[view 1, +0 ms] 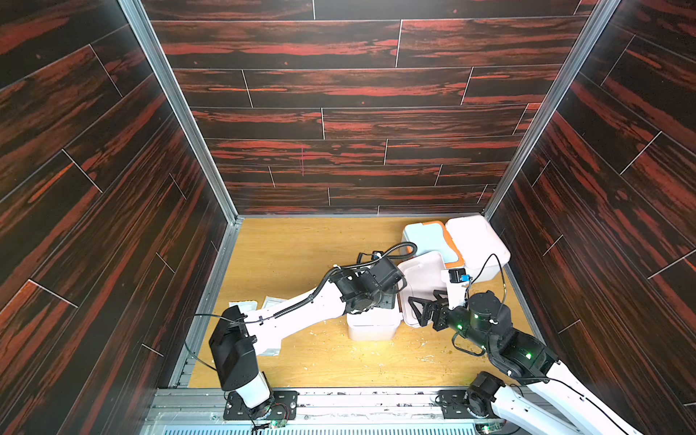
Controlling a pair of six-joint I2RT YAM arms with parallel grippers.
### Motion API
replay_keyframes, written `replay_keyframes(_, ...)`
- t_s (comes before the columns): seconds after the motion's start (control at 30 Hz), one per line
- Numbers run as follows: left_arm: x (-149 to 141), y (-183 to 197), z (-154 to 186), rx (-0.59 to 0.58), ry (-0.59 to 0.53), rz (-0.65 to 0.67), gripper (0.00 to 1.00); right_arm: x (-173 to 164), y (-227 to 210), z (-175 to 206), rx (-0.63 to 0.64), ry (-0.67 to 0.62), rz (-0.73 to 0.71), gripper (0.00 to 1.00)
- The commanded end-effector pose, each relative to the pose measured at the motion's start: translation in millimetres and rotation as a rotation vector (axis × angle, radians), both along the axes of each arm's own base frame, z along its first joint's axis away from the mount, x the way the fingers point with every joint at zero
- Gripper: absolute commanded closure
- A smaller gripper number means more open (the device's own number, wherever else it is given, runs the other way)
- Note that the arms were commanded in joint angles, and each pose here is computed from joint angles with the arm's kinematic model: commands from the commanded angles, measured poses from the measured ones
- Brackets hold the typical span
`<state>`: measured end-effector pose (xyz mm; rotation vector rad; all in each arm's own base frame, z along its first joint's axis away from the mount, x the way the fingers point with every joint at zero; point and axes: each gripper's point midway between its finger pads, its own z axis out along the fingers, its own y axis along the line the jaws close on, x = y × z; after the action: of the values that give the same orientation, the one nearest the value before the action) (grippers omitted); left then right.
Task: Open first aid kits and take out gauze
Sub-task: Pick up the gauze from the first aid kit.
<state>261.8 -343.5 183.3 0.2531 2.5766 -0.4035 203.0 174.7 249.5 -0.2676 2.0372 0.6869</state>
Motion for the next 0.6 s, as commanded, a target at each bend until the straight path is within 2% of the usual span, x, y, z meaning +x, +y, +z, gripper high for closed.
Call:
replay_keyframes(0.0,-0.9,18.8,-6.4,0.099,0.006,0.037,0.39,-0.3,4.5,2.5,0.017,0.001,0.013,0.01)
replay_keyframes(0.17,-2.4,19.8,-19.1,0.119,0.025,0.045,0.47,1.0,7.1,-0.2,0.010,0.013,0.018,0.01)
replay_keyframes(0.33,-2.6,15.5,-25.9,0.122,0.041,0.039,0.67,1.1,8.0,-1.2,0.009,0.017,0.020,0.01)
replay_keyframes(0.57,-2.9,13.5,-32.7,0.131,0.056,0.035,0.71,0.8,7.9,0.2,0.014,0.018,0.020,0.01)
